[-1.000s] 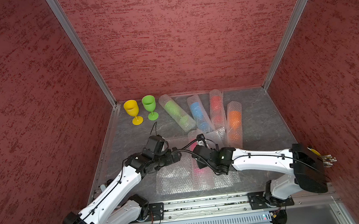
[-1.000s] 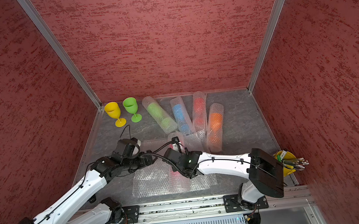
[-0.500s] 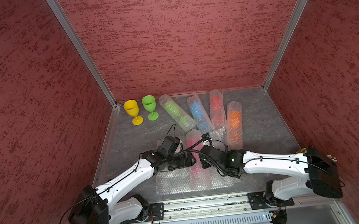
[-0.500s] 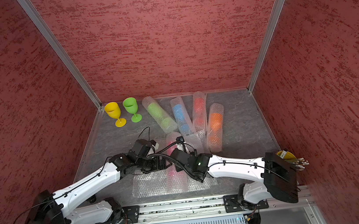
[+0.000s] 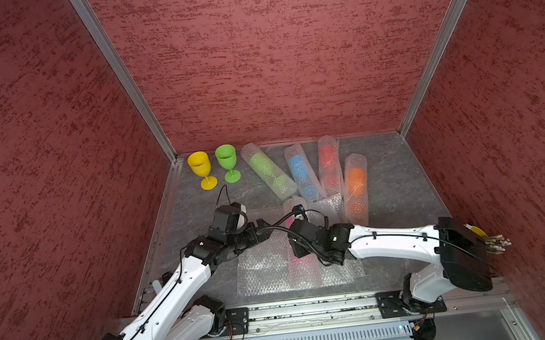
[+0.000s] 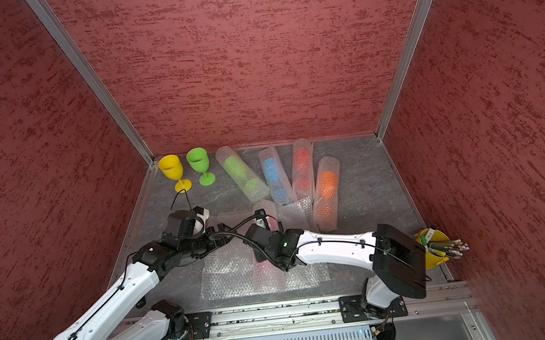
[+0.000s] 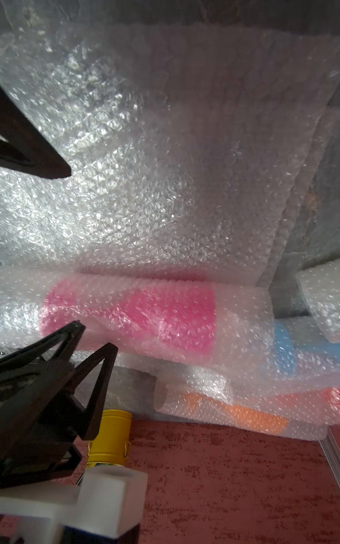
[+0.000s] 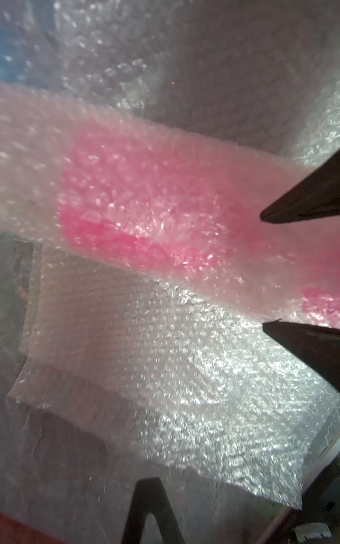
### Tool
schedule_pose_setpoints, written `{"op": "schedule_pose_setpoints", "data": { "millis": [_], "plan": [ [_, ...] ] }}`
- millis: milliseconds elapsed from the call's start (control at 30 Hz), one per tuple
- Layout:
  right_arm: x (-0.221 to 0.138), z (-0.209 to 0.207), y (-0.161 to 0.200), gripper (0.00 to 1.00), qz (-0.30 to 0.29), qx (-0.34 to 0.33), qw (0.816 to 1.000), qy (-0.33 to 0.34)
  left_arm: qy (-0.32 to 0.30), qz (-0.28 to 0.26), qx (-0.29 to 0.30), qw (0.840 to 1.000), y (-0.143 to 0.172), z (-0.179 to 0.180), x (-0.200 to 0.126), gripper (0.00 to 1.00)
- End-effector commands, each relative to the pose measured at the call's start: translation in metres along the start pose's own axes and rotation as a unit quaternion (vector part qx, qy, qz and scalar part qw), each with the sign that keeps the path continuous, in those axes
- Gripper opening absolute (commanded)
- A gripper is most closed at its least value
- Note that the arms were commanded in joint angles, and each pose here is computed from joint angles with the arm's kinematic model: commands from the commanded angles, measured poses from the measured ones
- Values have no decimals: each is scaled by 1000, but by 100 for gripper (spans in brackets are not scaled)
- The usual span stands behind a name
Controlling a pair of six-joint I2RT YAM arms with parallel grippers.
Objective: Unpack wine glasses from bubble wrap
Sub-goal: Unwrap the bubble wrap.
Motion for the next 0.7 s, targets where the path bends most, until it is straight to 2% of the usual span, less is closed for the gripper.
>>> {"op": "schedule_pose_setpoints", "data": {
  "millis": [0, 233, 367, 433, 667],
  "plan": [
    [-8, -4, -5, 45, -14, 3, 1000, 22, 9, 20, 16, 1000, 5, -7, 2, 98],
    [-16, -7, -10, 17, -39, 18, 999, 7, 6, 68, 66, 995, 22, -30, 31, 98],
    [-16, -14, -9, 0, -46, 29, 999, 4, 12, 86, 76, 993, 27, -38, 47, 98],
    [-13, -17, -8, 0, -45, 32, 998, 6, 20, 92, 78, 993, 28, -41, 52, 98],
    [-24, -16, -11, 0, -62, 55, 995, -51, 69, 103, 88, 988, 29, -55, 64, 97]
  ]
}}
Point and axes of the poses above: each gripper's point midway between its finger pads, its own x axis out along the fingers, its own z axis along the line the jaws close on, y = z × x, the point moved 7 cm from there along -x, back along the fingers, and after that the axes turned 6 degrees about x, right-handed, at the moved point
